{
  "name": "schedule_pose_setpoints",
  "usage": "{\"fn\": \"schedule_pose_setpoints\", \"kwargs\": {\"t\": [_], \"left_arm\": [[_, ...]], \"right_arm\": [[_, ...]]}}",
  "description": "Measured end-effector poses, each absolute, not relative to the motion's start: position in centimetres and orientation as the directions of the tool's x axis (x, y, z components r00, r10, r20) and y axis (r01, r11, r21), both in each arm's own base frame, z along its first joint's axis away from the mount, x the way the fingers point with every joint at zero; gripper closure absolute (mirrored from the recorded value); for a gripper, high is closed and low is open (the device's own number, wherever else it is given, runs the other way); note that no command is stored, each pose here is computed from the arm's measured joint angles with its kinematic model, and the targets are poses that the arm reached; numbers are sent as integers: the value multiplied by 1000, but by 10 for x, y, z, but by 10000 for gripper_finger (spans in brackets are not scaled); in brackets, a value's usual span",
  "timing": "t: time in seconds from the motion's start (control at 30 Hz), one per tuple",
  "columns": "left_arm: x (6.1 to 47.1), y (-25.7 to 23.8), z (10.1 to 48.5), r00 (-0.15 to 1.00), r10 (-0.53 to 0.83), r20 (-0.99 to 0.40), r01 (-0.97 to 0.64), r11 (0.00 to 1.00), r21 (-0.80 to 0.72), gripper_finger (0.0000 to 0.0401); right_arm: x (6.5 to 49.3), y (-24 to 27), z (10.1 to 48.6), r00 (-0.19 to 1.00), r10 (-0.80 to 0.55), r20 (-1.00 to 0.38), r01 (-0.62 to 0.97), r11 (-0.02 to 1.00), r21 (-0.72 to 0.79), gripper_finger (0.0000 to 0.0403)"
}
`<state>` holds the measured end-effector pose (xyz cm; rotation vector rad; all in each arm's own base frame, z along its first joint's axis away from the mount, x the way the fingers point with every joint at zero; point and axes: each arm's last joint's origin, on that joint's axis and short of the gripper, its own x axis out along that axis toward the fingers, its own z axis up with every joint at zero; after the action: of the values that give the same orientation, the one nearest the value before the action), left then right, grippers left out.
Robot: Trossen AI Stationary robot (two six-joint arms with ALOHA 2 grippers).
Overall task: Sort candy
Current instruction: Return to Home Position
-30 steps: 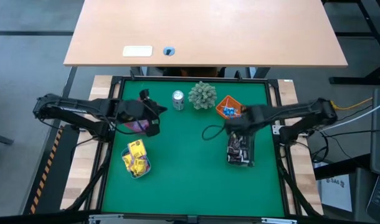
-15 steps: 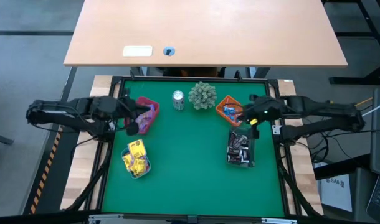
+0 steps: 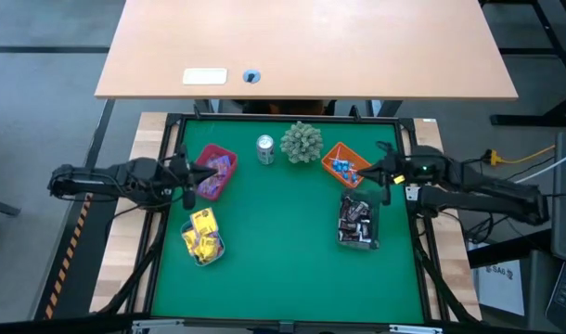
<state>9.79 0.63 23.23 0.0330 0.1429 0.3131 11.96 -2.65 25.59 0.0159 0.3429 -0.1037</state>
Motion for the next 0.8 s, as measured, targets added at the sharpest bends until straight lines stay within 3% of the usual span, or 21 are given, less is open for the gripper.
{"fn": "schedule_pose_setpoints", "kwargs": {"t": [0.2, 0.8], "left_arm": [[90, 7, 212, 946, 306, -101, -304, 952, 41, 400], [90, 7, 172, 943, 310, -121, -307, 951, 39, 400]], "right_arm": [[110, -30, 236, 968, -91, -233, 92, 996, -4, 400], [108, -34, 179, 980, -51, -192, 65, 996, 65, 400]]}}
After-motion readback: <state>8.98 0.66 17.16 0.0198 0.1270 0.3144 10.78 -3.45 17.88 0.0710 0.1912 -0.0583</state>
